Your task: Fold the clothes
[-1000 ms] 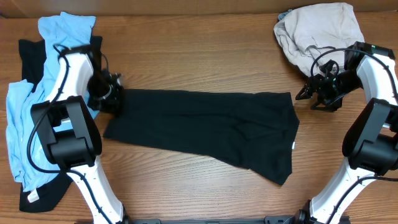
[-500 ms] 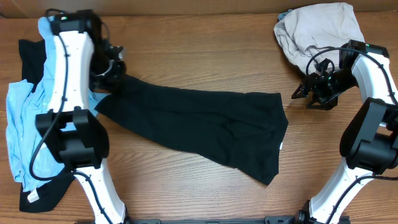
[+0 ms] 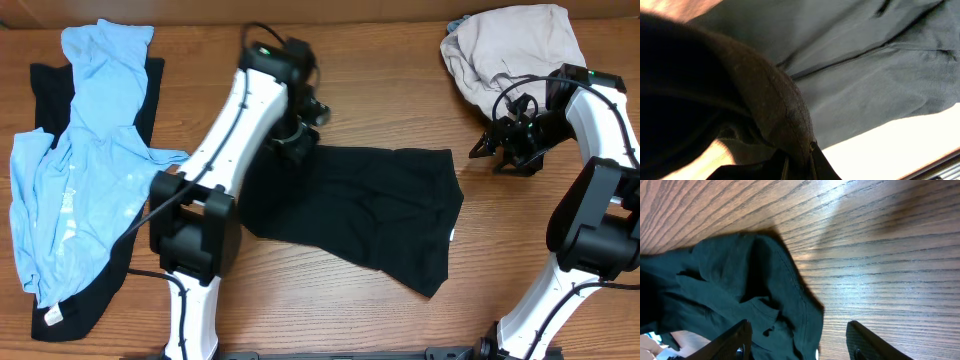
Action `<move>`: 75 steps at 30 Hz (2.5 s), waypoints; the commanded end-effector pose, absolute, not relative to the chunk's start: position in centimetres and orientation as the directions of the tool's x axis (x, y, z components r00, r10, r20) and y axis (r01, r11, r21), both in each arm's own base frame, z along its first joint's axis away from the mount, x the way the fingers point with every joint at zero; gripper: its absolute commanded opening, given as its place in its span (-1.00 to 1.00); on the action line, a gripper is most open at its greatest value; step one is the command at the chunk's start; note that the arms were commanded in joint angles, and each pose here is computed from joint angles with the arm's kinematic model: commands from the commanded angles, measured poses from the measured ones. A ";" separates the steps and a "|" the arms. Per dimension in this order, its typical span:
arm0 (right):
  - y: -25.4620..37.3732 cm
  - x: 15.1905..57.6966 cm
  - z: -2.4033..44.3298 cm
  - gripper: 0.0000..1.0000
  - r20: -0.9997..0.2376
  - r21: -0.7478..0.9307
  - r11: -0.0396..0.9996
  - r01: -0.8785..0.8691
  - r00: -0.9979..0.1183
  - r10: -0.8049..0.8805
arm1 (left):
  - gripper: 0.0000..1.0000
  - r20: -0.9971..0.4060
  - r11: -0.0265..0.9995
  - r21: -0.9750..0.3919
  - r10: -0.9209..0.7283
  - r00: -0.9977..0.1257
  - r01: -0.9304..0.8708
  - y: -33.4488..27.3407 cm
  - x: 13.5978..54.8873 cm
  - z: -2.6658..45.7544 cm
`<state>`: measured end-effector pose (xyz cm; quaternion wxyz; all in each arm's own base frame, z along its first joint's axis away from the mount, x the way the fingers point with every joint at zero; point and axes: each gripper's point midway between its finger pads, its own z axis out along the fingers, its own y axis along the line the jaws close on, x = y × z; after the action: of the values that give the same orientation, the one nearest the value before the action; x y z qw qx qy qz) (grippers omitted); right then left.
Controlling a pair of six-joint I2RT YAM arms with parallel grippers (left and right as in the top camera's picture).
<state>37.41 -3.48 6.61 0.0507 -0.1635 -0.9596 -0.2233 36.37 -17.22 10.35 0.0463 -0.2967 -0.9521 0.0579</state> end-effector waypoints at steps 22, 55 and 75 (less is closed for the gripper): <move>-3.4 37.7 8.1 0.36 0.125 0.421 0.849 0.319 -0.948 0.294 | 1.00 0.073 0.868 0.007 0.494 -0.866 0.496 -20.4 34.3 8.8; -3.5 37.9 8.0 0.40 0.117 0.422 0.851 0.314 -0.949 0.292 | -0.92 0.098 0.719 -0.412 0.646 -0.757 0.560 -21.3 30.3 7.1; -3.4 37.6 8.1 0.45 0.130 0.421 0.849 0.318 -0.948 0.290 | 0.96 0.205 0.592 -0.232 0.805 -0.556 0.772 -26.0 24.1 6.6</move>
<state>37.59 -3.52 6.58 0.0473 -0.1639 -0.9597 -0.2232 22.59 -27.27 6.07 0.1675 -0.4607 -0.8669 0.0904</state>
